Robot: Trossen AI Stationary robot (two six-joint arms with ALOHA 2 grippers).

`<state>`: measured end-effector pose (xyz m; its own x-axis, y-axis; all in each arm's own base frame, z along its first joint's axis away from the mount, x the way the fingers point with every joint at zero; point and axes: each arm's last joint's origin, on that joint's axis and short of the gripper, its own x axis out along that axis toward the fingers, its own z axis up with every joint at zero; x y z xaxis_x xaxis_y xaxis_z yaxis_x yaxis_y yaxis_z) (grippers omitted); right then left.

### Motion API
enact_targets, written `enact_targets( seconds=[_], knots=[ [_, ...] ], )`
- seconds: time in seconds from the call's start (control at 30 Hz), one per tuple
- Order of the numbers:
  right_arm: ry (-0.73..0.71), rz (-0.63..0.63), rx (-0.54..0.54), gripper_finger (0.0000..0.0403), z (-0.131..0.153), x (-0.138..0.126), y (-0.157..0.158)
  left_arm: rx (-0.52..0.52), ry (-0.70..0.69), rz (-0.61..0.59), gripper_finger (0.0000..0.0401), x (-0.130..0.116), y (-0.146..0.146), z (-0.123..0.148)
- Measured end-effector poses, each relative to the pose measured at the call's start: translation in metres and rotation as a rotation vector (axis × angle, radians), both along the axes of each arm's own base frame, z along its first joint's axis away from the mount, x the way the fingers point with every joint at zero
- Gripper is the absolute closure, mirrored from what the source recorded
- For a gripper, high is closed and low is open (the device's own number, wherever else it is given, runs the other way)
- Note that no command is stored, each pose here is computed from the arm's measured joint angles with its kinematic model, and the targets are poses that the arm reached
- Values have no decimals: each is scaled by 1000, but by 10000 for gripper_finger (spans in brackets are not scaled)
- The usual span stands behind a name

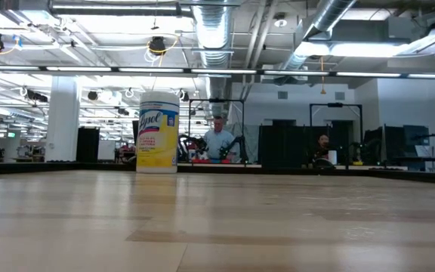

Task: Pick & Place Travel size toiletries
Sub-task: Put the blue toothbrush into the right red basket

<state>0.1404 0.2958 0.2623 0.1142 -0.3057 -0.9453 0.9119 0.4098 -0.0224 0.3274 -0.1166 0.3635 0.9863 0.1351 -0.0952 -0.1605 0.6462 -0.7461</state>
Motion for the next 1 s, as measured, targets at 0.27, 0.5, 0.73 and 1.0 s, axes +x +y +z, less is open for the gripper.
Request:
enact_targets(
  seconds=[0.27,0.5,0.73,1.0],
  knots=[
    [68,16,-158,385,-55,2,24,-69,-12,-4,181,-1,-3,0],
    [125,3,-231,385,-85,4,30,-118,-10,-50,180,1,-1,0],
    [224,-19,-257,384,-100,-5,29,-135,-12,-49,180,1,1,0],
    [253,-36,-214,313,-101,-3,30,-122,-9,-51,180,3,6,0]
  ],
)
